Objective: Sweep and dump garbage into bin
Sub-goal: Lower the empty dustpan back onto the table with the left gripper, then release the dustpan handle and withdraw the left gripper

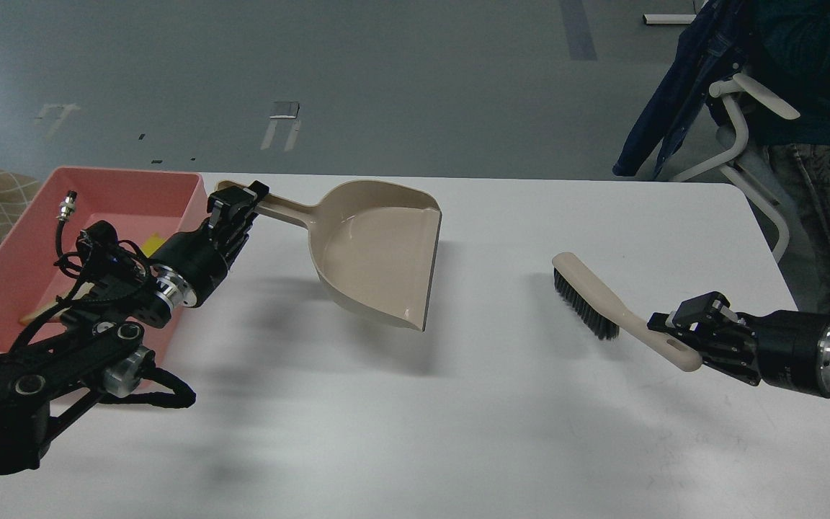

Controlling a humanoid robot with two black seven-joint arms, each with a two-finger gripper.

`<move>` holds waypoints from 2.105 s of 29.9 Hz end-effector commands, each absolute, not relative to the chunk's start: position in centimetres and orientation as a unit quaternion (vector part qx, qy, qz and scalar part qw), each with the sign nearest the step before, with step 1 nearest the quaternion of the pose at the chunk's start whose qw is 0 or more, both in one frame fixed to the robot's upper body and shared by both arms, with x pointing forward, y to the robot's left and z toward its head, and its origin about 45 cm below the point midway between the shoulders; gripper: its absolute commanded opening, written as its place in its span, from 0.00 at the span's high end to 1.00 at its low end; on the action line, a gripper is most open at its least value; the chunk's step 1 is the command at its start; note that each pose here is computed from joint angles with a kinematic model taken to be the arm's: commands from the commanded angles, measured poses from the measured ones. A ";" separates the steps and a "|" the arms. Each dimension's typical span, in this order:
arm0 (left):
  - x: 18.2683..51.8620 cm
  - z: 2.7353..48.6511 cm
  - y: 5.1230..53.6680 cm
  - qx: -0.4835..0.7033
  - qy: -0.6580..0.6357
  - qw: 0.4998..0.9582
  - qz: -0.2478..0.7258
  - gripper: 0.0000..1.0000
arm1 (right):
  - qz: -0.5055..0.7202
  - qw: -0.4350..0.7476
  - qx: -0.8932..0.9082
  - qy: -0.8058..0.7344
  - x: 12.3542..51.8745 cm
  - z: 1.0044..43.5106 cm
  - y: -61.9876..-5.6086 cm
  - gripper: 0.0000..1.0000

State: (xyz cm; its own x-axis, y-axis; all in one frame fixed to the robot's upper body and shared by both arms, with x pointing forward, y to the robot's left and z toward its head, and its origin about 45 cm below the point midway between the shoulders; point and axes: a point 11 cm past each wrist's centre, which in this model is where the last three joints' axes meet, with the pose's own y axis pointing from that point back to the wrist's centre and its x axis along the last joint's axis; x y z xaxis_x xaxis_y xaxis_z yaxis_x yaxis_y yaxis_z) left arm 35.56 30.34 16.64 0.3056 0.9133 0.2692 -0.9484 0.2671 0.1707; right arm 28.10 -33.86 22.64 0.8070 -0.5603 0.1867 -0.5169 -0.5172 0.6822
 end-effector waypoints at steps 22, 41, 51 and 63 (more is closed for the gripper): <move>34.4 12.2 26.7 0.195 -0.105 0.805 0.550 1.00 | -0.030 0.381 0.868 -0.317 27.7 22.7 -34.7 1.00; 34.7 12.4 27.5 0.197 -0.103 0.798 0.560 0.85 | -0.029 0.377 0.870 -0.315 27.7 22.8 -34.5 1.00; 34.7 12.4 27.8 0.197 -0.102 0.797 0.561 0.02 | -0.028 0.376 0.870 -0.317 27.8 22.8 -34.5 1.00; 34.4 13.0 30.0 0.219 -0.099 0.816 0.526 0.02 | -0.028 0.374 0.871 -0.318 27.9 22.8 -34.3 0.71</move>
State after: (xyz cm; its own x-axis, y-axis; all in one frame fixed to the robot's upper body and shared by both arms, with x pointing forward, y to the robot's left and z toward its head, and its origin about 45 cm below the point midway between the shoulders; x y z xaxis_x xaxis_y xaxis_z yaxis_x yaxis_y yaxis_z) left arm 34.52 29.22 12.89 0.4046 0.8285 0.3871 -0.9123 0.3362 0.2339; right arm 27.86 -34.35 22.76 0.7966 -0.5742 0.1887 -0.5319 -0.5176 0.6703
